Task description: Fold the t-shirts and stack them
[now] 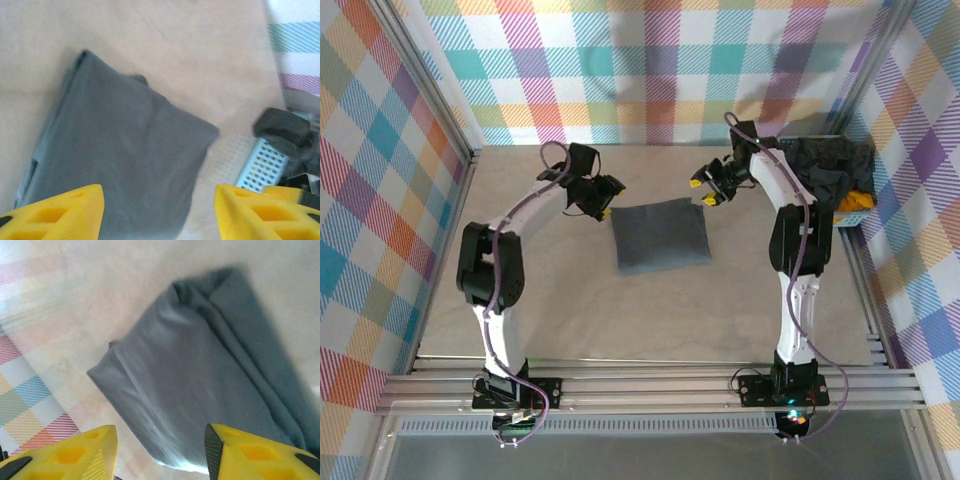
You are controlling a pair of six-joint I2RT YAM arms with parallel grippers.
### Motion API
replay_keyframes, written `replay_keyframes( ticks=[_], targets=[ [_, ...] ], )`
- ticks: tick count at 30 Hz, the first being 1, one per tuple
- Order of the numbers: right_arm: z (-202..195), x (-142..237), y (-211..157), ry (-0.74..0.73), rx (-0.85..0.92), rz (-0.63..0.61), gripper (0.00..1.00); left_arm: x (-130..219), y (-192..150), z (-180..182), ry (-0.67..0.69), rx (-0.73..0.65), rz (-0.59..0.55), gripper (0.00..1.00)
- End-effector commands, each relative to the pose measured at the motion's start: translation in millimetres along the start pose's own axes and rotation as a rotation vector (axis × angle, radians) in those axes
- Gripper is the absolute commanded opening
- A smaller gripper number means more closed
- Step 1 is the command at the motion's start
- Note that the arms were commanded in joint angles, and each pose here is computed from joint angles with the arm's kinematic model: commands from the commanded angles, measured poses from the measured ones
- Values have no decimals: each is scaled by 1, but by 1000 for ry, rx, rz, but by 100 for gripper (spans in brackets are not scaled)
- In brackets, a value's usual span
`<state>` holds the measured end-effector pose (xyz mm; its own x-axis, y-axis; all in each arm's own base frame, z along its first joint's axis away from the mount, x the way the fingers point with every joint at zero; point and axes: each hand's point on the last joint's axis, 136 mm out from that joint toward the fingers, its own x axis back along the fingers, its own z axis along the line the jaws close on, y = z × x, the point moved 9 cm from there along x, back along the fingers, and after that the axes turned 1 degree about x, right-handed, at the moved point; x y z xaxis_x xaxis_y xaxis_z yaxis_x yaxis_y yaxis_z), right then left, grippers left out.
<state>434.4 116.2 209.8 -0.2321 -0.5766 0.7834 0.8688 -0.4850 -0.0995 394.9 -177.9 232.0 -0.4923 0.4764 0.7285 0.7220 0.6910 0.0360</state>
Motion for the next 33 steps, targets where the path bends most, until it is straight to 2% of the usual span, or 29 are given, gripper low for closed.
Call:
replay_keyframes(
  ticks=[1, 5, 8, 11, 15, 19, 21, 22, 24, 25, 26, 27, 28, 33],
  targets=[
    [9, 55, -41, 196, 120, -181, 51, 12, -61, 13, -42, 95, 52, 58],
    [-26, 62, -94, 358, 180, -254, 57, -16, -127, 33, -146, 296, 58, 61],
    [-48, 63, -116, 358, 189, -219, 58, -38, -152, 32, -183, 402, 21, 74],
    [-59, 64, -128, 339, 192, -175, 58, -62, -161, 34, -216, 514, -33, 86],
    [-62, 69, -137, 340, 199, -164, 58, -96, -173, 28, -247, 600, -51, 88],
    [-63, 74, -138, 334, 200, -154, 58, -126, -182, 28, -222, 644, -52, 85],
    [-64, 77, -138, 333, 194, -153, 58, -135, -182, 31, -212, 662, -66, 80],
    [-65, 78, -138, 333, 193, -154, 58, -138, -180, 32, -214, 669, -85, 72],
    [-66, 81, -138, 330, 185, -158, 58, -140, -175, 36, -200, 675, -122, 46],
    [-66, 82, -136, 327, 179, -160, 58, -140, -171, 38, -190, 684, -138, 28],
    [-67, 82, -136, 326, 176, -160, 58, -139, -166, 41, -179, 689, -153, 14],
    [-67, 83, -135, 324, 172, -164, 57, -137, -161, 44, -160, 687, -161, 7],
    [-67, 84, -134, 319, 164, -167, 57, -134, -152, 48, -128, 681, -167, 3],
    [-64, 87, -130, 321, 153, -179, 57, -104, -92, 72, -17, 595, -200, 0]
  ],
)
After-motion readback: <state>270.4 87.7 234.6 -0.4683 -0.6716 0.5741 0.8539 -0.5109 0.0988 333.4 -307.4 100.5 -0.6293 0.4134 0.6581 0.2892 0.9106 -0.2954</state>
